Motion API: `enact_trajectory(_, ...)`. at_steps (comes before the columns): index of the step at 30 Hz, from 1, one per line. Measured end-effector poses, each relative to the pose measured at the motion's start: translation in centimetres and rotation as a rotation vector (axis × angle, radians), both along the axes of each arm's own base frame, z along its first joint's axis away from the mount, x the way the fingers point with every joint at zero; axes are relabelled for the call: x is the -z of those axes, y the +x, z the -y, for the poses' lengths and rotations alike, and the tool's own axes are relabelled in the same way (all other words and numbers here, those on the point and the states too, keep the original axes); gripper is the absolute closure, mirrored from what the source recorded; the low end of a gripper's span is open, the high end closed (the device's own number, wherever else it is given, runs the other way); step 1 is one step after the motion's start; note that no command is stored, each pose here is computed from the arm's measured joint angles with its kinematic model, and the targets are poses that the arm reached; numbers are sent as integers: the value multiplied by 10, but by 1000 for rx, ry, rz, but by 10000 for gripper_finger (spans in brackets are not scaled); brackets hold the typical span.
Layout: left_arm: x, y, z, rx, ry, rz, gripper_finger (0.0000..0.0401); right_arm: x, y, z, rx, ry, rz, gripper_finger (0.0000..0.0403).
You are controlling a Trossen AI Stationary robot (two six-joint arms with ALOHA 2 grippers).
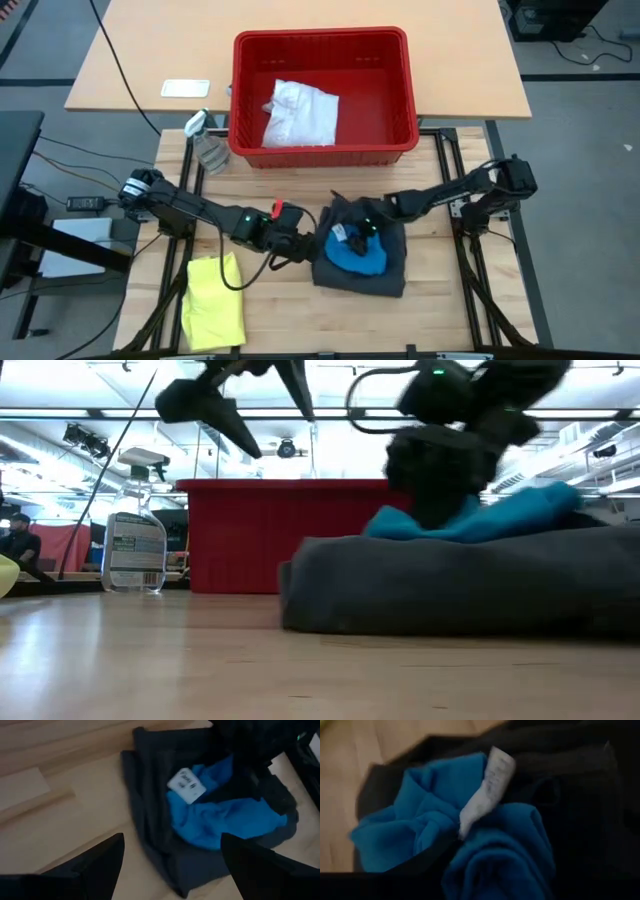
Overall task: Fold laundry
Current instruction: Put the stacked folded clothes into the red laundry bin
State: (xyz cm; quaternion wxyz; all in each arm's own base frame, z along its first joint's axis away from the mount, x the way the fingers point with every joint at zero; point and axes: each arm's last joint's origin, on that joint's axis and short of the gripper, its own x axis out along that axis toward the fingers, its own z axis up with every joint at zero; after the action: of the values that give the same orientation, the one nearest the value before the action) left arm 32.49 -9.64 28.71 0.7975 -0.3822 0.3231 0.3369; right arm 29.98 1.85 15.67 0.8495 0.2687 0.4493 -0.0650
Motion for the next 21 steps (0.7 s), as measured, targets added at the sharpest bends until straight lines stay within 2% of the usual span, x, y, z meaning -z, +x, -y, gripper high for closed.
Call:
enact_trajectory(3,8,10,-3,-13,-13,5,67,-19,14,5,-42,18,44,138)
enact_trajectory(6,21,24,-10,12,-113,-16,68,-47,13,8,-17,34,27,138)
enact_trajectory(11,41,50,-18,10,-162,38,67,-80,-13,13,54,-60,-107,138)
enact_trajectory(14,51,62,-25,-4,-164,65,67,-92,-34,13,68,-73,-153,133)
enact_trajectory(17,59,71,-33,-8,-166,81,67,-92,-55,14,94,-56,-189,117)
enact_trajectory(21,68,77,-42,-4,-199,66,67,-83,-83,13,149,33,-188,81)
